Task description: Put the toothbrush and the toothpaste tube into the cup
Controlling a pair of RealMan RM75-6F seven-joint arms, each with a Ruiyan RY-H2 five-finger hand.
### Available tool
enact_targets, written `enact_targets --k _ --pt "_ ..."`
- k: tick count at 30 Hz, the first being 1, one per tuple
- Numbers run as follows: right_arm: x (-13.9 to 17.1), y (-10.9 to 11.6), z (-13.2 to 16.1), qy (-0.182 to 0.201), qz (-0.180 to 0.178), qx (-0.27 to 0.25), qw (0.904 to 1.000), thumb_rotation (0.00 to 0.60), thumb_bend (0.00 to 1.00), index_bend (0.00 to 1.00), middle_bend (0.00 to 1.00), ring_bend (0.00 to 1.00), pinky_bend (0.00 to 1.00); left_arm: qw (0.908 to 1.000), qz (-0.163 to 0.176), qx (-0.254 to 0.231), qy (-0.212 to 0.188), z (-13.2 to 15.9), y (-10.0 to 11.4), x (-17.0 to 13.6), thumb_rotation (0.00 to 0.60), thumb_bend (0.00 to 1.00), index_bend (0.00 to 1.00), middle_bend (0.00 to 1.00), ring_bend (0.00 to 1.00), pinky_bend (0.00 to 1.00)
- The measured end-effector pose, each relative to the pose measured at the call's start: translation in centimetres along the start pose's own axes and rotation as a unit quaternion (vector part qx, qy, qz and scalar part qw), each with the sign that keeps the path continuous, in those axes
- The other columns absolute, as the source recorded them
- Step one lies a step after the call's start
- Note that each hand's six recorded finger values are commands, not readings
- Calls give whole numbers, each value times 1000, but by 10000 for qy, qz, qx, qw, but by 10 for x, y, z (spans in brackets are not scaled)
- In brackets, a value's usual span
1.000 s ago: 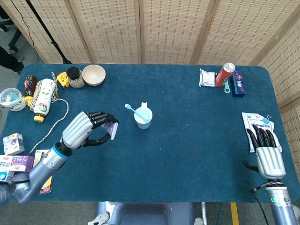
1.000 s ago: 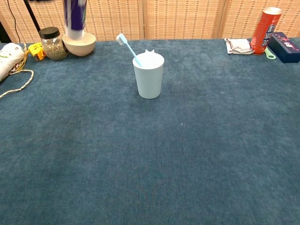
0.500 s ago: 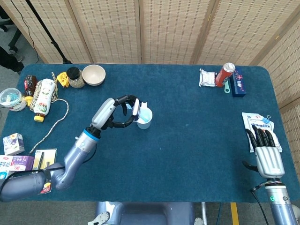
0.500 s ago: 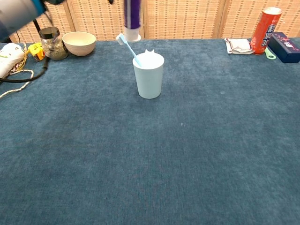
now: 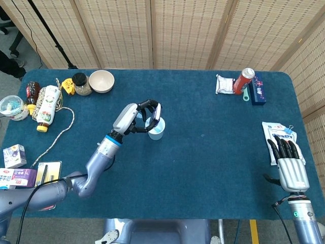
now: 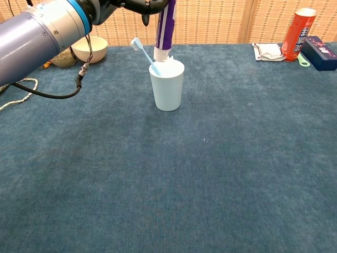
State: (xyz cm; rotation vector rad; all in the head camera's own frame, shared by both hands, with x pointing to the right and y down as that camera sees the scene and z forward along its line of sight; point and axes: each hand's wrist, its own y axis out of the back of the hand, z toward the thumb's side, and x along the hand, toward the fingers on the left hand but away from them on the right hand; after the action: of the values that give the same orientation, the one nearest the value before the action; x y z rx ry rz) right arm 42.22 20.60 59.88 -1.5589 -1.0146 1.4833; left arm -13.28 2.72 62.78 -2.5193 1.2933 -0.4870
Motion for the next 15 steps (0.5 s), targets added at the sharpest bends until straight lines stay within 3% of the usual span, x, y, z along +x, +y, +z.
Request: enact_targets --k 15 --pt "-1 -2 -1 -16 44 -7 10000 600 0 3 0 0 0 9993 -122 5 357 -33 -25 5 600 430 546 416 389 609"
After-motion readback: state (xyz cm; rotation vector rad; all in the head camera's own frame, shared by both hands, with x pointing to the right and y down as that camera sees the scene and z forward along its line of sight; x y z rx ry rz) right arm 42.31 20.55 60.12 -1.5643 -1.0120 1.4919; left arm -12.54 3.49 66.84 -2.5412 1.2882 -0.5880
